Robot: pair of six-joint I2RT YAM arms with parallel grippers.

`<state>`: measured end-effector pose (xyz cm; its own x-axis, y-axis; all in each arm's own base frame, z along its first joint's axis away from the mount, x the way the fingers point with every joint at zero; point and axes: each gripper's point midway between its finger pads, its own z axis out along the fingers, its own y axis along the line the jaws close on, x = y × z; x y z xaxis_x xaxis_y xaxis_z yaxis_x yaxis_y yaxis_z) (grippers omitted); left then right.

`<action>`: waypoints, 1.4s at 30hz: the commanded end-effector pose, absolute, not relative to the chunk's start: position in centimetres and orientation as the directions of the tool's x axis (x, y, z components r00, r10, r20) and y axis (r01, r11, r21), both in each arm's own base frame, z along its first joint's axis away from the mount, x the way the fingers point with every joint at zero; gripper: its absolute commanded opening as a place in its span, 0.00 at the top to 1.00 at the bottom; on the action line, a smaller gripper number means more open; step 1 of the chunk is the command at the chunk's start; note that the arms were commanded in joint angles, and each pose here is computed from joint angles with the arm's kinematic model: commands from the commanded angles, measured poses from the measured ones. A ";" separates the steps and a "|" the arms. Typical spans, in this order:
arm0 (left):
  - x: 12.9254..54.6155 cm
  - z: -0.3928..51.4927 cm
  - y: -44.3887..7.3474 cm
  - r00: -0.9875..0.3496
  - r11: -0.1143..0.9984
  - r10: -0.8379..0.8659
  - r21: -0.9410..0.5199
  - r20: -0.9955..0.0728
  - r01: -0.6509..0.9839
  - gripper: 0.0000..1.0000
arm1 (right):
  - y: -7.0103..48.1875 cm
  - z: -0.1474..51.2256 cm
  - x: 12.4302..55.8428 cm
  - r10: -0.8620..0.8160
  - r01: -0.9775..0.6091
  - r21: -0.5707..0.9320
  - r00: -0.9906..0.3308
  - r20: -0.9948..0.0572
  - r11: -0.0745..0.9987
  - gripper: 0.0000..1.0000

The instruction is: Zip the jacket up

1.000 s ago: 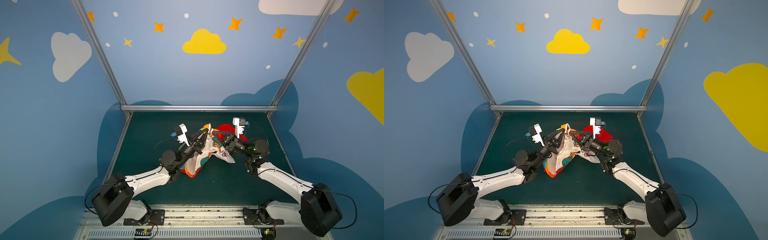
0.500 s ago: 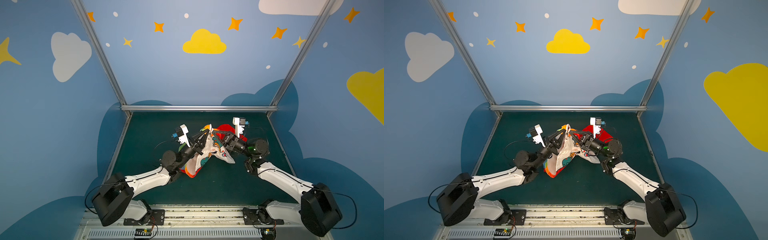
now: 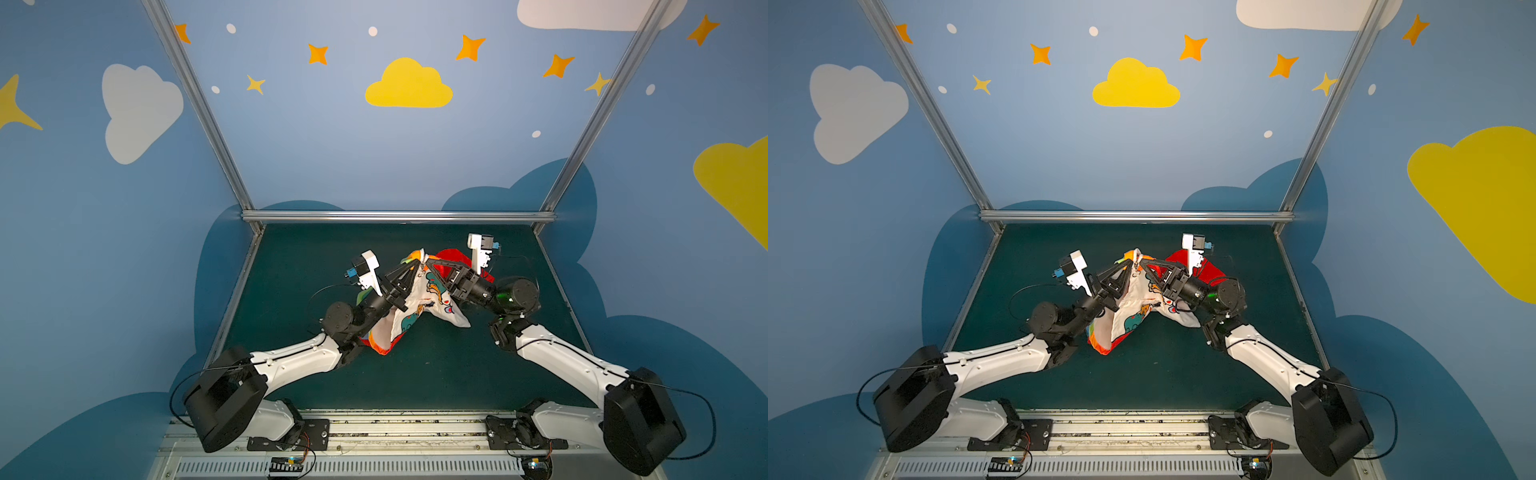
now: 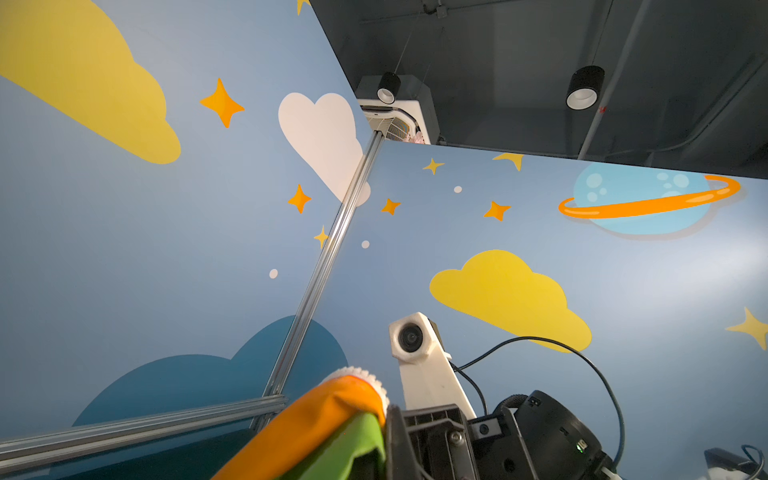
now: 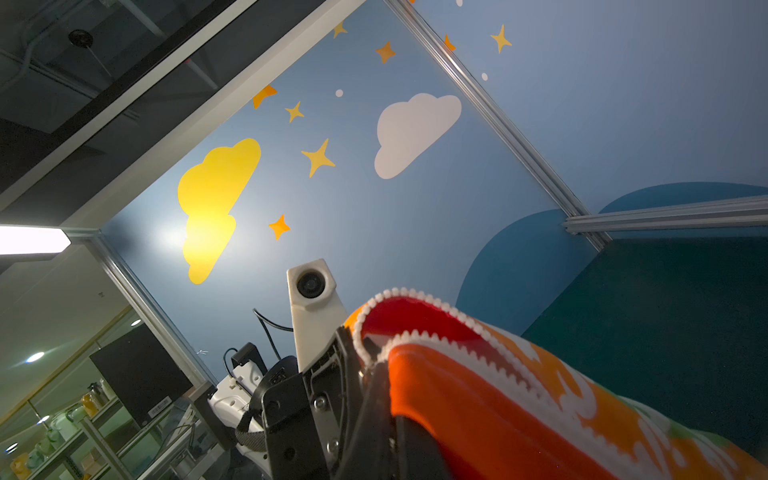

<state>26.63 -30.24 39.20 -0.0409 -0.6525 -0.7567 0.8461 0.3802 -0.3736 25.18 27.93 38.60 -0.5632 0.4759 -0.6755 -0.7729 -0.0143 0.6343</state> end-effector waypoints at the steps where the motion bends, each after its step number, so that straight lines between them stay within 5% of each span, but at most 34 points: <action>1: 25.8 40.1 -29.8 0.008 0.386 -0.662 -0.332 -0.750 0.861 0.97 | 26.6 42.3 24.3 0.553 -0.826 0.562 -0.491 -0.674 -0.047 1.00; 10: 25.8 38.8 -29.7 0.015 0.414 -0.636 -0.325 -0.771 0.851 0.97 | 25.9 42.4 25.4 0.581 -0.812 0.581 -0.496 -0.646 -0.048 1.00; 22: 29.0 33.3 -30.4 -0.187 0.532 -0.503 -0.473 -0.844 0.703 0.97 | 27.2 35.6 28.8 0.472 -0.623 0.772 -0.646 -0.600 0.127 0.99; 36: 30.6 30.3 -28.7 -0.313 0.601 -0.458 -0.549 -0.832 0.581 0.97 | 25.3 28.1 28.0 0.469 -0.469 0.850 -0.711 -0.524 0.240 0.42; 42: 30.7 28.3 -27.9 -0.438 0.613 -0.421 -0.605 -0.795 0.509 0.97 | 23.8 26.1 26.6 0.421 -0.467 0.804 -0.687 -0.592 0.368 0.34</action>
